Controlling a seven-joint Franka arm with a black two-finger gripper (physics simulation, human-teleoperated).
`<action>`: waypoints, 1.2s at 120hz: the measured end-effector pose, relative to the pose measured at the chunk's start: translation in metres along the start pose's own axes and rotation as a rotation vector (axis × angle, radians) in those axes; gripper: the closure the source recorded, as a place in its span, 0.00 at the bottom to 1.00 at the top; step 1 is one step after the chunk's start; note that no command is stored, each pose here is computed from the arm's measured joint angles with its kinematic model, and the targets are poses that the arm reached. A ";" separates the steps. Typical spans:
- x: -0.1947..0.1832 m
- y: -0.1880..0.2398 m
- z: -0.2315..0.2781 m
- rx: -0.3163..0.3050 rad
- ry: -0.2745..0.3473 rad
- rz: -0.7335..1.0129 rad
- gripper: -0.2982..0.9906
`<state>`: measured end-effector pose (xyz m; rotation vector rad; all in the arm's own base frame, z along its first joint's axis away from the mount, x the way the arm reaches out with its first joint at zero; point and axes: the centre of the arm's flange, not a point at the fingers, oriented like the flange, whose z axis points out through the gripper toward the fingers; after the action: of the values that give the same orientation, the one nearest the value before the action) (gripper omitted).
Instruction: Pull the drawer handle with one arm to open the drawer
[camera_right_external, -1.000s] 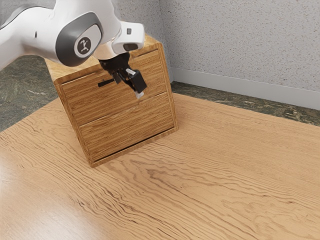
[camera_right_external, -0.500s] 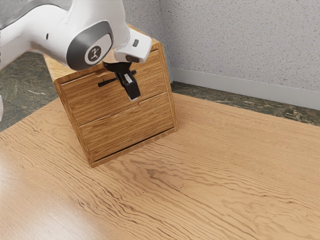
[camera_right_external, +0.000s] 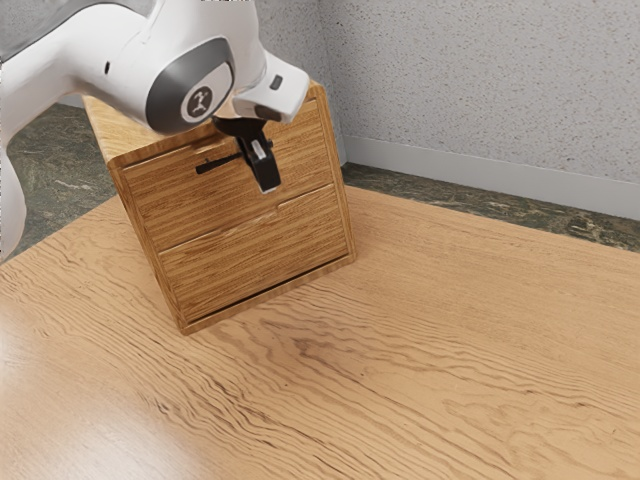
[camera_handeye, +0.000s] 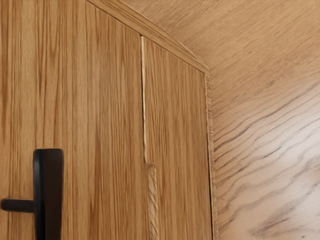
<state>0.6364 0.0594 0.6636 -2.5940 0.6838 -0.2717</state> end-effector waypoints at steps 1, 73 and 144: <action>0.000 0.000 0.001 -0.001 -0.001 0.001 0.23; -0.006 -0.003 0.022 -0.022 -0.035 0.019 0.24; -0.001 0.013 0.020 0.004 -0.060 0.061 0.23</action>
<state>0.6359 0.0572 0.6397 -2.5609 0.7389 -0.1752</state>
